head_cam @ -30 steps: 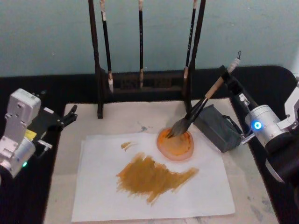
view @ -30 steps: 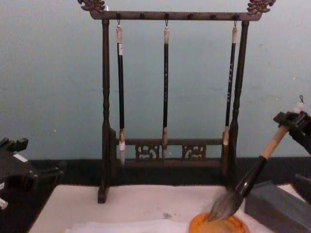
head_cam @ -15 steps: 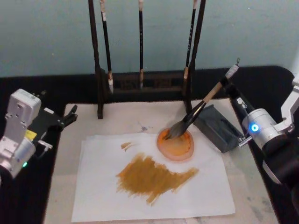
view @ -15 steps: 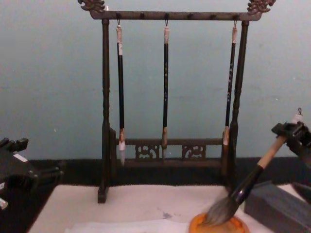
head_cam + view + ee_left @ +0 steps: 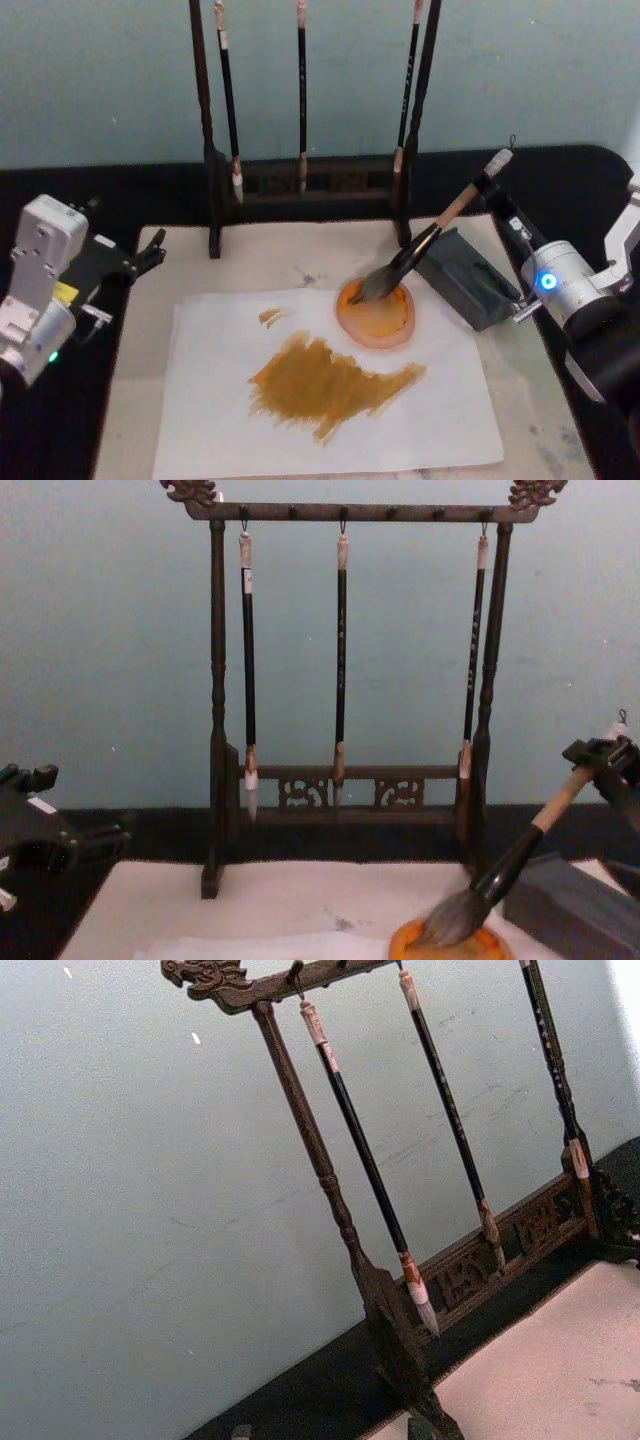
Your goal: Pick up the brush from the inkstone, write on the paper, then place the brush back to its original position.
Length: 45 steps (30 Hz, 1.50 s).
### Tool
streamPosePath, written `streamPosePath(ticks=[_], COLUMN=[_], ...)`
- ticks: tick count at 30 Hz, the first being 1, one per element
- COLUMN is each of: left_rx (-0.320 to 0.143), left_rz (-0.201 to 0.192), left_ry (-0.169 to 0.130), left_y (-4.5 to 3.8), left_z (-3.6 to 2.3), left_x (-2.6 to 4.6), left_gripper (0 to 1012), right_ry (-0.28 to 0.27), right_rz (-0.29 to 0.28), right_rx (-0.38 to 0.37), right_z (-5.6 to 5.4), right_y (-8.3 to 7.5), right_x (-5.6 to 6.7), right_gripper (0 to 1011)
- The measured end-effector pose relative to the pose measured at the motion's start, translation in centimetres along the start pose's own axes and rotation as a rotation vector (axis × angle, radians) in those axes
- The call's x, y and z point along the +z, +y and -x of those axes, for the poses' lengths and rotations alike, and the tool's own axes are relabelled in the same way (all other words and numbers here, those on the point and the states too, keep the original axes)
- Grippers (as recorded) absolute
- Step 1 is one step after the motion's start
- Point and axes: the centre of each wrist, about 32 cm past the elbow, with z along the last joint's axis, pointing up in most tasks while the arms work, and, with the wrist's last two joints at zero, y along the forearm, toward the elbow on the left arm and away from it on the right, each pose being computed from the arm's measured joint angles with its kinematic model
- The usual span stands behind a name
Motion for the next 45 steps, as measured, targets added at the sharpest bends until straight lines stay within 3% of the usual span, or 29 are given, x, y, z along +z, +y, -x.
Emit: streamPosePath(ticks=[24,45], left_rx=[0.0,0.0], left_rz=[0.0,0.0], left_ry=[0.0,0.0], left_y=[0.0,0.0], left_z=[0.0,0.0], left_x=[0.0,0.0], left_gripper=[1010,1010], right_ry=[0.059,0.064], right_rz=[-0.004,-0.002], right_rx=[-0.017,-0.029], right_z=[-0.2,-0.2], right_y=[-1.0,-1.2], right_x=[-0.5,-0.7], right_gripper=[177,177])
